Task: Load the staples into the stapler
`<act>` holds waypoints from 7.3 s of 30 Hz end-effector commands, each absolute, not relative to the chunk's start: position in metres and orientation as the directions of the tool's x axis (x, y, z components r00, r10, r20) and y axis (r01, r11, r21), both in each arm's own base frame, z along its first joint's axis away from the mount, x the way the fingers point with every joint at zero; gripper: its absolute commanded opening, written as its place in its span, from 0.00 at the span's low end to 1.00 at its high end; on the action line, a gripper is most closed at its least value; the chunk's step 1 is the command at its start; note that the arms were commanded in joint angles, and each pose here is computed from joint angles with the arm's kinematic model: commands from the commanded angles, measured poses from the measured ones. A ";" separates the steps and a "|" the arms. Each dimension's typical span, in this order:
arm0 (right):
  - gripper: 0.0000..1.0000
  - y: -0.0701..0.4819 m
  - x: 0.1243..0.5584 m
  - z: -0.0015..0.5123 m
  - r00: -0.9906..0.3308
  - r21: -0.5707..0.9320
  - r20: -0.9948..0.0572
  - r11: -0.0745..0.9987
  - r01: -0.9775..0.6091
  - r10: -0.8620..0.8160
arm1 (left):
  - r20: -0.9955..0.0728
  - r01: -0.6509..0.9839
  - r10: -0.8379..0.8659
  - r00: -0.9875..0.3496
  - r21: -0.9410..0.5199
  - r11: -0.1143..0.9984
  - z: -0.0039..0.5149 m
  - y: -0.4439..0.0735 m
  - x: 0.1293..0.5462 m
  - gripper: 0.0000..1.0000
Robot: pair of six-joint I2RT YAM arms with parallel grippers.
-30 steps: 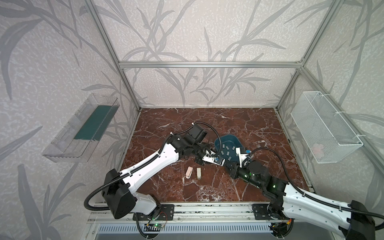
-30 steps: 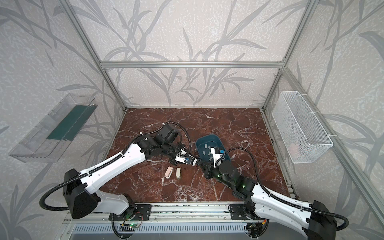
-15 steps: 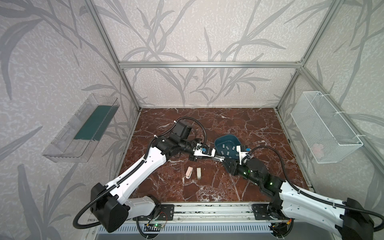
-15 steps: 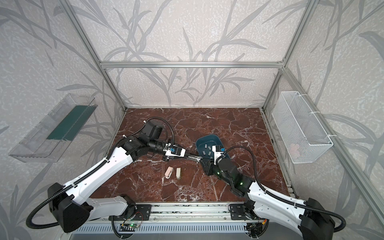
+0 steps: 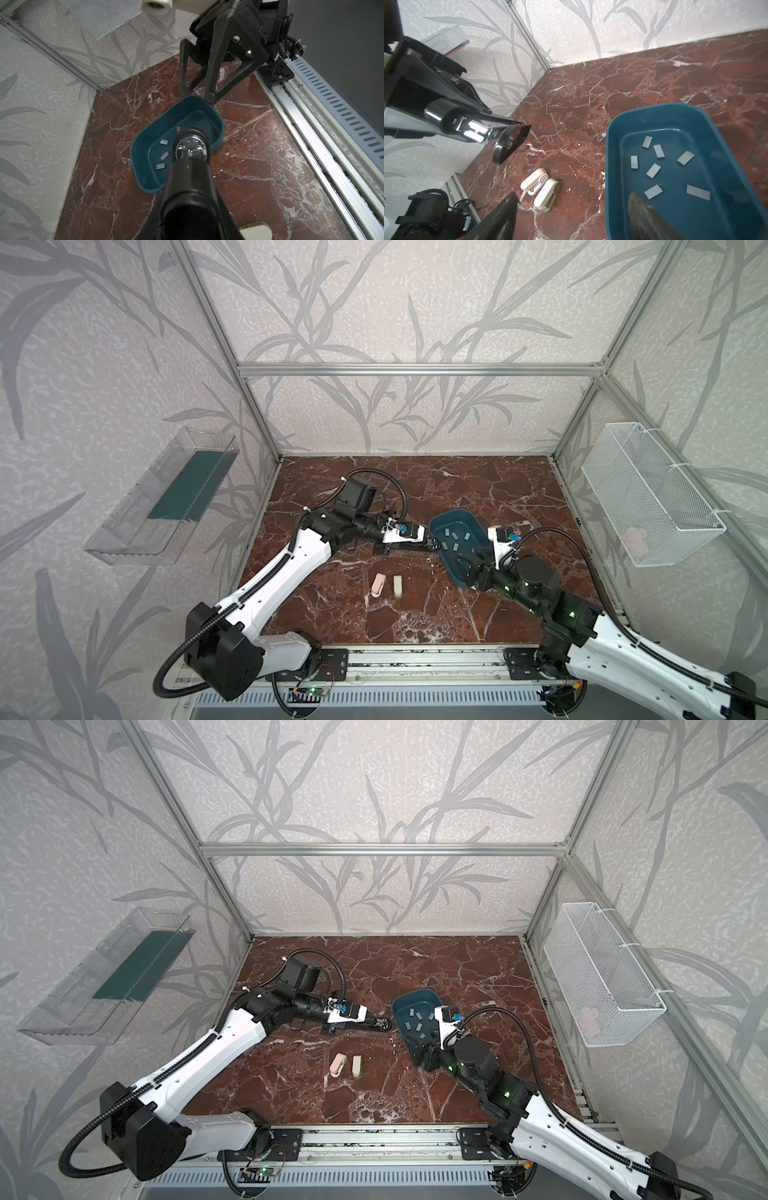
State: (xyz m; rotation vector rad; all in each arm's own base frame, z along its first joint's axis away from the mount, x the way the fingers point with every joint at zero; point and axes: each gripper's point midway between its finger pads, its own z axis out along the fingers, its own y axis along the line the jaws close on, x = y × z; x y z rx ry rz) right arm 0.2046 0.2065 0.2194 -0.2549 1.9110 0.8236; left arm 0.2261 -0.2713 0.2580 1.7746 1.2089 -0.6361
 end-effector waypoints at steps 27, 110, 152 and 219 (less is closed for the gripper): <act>0.61 0.307 0.176 0.289 0.145 -0.223 -0.942 0.241 -0.944 -0.304 | -0.800 0.877 0.362 0.479 0.416 -0.242 0.269 -0.279 0.211 0.00; 0.00 0.278 0.219 0.247 -0.053 -0.066 -0.966 0.443 -0.894 -0.251 | -0.928 0.910 0.183 0.325 0.359 0.205 0.306 -0.157 0.311 0.00; 0.00 0.283 0.249 0.233 -0.255 0.032 -0.946 0.723 -0.691 -0.201 | -0.846 0.844 0.370 0.384 0.484 0.232 0.272 -0.247 0.315 0.21; 0.46 0.327 0.280 0.085 -0.260 -0.120 -0.938 0.919 -0.375 -0.229 | -0.809 0.819 0.524 0.268 0.477 0.318 0.245 -0.219 0.352 0.37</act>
